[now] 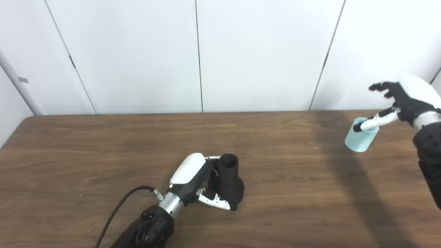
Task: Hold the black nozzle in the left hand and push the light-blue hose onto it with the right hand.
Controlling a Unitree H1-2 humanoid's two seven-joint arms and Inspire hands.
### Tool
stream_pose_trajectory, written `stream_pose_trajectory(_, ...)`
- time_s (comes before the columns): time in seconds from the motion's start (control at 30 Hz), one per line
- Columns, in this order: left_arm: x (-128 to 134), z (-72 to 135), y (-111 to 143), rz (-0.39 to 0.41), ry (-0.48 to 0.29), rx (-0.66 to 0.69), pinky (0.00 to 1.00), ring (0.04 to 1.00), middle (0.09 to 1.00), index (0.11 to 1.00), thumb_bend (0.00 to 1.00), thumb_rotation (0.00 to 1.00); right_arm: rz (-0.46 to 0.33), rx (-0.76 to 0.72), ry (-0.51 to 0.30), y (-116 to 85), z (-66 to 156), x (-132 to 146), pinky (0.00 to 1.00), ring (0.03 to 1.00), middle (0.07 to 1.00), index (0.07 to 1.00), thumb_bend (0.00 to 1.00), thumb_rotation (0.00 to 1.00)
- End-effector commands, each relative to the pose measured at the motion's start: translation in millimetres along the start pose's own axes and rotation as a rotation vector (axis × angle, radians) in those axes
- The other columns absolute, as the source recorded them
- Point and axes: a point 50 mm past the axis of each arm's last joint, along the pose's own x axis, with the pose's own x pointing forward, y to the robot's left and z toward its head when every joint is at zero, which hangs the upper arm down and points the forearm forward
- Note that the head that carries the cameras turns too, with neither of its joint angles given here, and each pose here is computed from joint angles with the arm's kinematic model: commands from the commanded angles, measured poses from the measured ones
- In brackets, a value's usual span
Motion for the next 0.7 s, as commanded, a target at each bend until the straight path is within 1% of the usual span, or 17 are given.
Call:
stream_pose_trajectory(0.0,-42.4,-36.6,-65.1,-0.342,0.263,-0.009,0.44,0.46,0.478,0.485,0.52,0.09,-0.128,-0.036,-0.036,-51.1,6.7,11.4,0.62,0.773,0.835,0.793,1.0,0.27)
stream_pose_trajectory(0.13,-42.6,-36.5,-65.8,-0.343,0.262,-0.008,0.44,0.46,0.479,0.485,0.52,0.09,-0.16,0.017,-0.094,-39.6,2.6,18.7,0.58,0.733,0.813,0.791,1.0,0.26)
stream_pose_trajectory(0.2,-43.0,-36.2,-66.6,-0.344,0.261,-0.007,0.44,0.46,0.48,0.485,0.52,0.09,-0.176,0.022,-0.109,-34.6,1.5,22.8,0.57,0.716,0.791,0.79,1.0,0.25)
stream_pose_trajectory(0.33,-43.5,-36.1,-66.7,-0.342,0.257,-0.008,0.44,0.46,0.48,0.485,0.52,0.09,-0.139,-0.025,-0.086,-28.0,4.8,29.9,0.56,0.711,0.781,0.79,1.0,0.25)
stream_pose_trajectory(0.43,-43.3,-35.7,-66.2,-0.341,0.258,-0.008,0.44,0.46,0.48,0.485,0.52,0.09,-0.121,-0.046,-0.068,-27.1,8.5,30.7,0.56,0.727,0.787,0.795,1.0,0.25)
stream_pose_trajectory(0.53,-43.2,-36.0,-66.0,-0.34,0.26,-0.009,0.44,0.46,0.48,0.485,0.52,0.09,-0.126,-0.056,-0.074,-25.6,10.9,33.2,0.58,0.737,0.793,0.795,1.0,0.26)
stream_pose_trajectory(0.67,-43.1,-35.7,-66.5,-0.339,0.259,-0.011,0.44,0.461,0.48,0.485,0.52,0.09,-0.135,-0.057,-0.09,-23.1,12.9,35.7,0.58,0.736,0.793,0.795,1.0,0.26)
